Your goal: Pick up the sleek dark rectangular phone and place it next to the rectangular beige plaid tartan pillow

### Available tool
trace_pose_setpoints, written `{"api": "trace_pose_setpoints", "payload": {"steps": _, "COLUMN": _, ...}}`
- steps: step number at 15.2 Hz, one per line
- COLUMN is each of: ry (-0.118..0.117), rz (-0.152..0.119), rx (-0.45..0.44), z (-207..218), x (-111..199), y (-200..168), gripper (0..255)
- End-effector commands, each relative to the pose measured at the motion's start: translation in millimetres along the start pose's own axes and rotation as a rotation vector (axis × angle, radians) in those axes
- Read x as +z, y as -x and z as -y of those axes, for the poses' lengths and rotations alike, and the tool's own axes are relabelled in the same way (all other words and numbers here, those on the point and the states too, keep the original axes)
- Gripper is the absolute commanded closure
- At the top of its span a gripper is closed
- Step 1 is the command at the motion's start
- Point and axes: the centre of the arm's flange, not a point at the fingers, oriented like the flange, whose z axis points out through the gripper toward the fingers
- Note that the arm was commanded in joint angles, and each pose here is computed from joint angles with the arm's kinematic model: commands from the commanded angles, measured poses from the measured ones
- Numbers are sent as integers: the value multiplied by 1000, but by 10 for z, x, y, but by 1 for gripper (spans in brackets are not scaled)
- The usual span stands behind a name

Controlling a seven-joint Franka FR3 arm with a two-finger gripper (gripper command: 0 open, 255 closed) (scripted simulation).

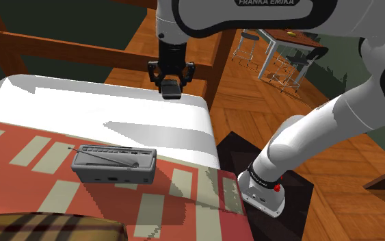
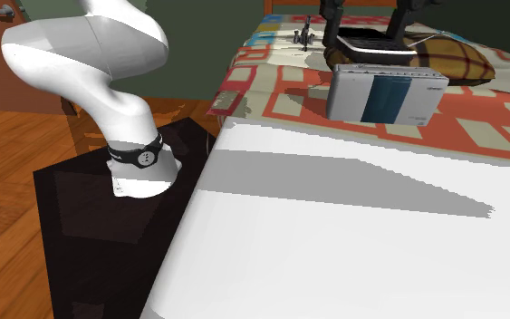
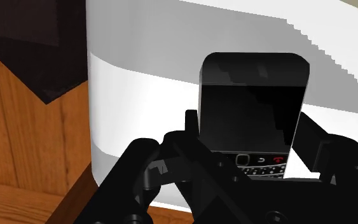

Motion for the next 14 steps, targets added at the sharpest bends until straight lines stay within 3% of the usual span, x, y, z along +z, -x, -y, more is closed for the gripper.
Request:
{"api": "trace_pose_setpoints", "payload": {"steps": 1, "ry": 0, "rz": 0, "rx": 2, "z": 64, "x": -7, "y": 242, "gripper": 255}}
{"api": "trace_pose_setpoints", "payload": {"steps": 14, "ry": 0, "rz": 0, "rx": 2, "z": 496, "x": -77, "y": 1901, "gripper": 255}}
